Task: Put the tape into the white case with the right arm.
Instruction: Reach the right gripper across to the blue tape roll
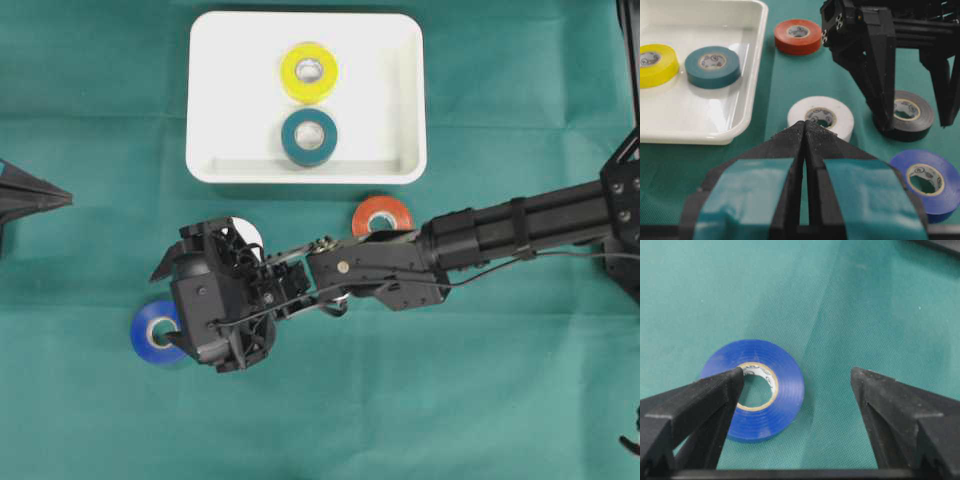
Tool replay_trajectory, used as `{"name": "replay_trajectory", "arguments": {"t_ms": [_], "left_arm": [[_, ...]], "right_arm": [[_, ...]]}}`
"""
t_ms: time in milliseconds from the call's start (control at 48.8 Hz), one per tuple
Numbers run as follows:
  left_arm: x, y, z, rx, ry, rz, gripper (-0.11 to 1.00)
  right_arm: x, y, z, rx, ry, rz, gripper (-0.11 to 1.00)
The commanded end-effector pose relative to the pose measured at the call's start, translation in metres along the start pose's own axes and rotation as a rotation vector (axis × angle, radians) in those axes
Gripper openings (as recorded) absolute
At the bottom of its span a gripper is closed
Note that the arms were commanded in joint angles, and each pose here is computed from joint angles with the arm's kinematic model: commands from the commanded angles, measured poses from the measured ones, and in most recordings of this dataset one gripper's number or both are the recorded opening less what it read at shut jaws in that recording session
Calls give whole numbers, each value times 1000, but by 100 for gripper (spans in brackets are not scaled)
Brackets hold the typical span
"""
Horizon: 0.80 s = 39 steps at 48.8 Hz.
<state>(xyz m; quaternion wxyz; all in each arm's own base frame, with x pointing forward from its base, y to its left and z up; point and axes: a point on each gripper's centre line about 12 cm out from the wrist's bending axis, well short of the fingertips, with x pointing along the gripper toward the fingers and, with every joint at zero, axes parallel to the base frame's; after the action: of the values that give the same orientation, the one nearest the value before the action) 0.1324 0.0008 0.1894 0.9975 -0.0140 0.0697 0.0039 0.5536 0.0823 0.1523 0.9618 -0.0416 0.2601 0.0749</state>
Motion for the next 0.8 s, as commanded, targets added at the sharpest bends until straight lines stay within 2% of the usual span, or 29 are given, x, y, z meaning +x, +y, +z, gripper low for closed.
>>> {"name": "replay_trajectory", "arguments": {"t_ms": [0,164,390,513,779], "left_arm": [[1,0,6,1,-12,1,0],[0,0,5,1,-12,3,0],[1,0,5,0,-11,3,0],[0,0,5,0,-12,3,0],[0,1,5,1,-12,6,0]], "right_arm": [[-3,-1,20,1,-26,-11,66],[11,-5,13,5,56,-48,66],[17,-2,18,9,136,-86,67],[22,1,17,18,146,-83,66],[37,4,5,80,167,-69,66]]}}
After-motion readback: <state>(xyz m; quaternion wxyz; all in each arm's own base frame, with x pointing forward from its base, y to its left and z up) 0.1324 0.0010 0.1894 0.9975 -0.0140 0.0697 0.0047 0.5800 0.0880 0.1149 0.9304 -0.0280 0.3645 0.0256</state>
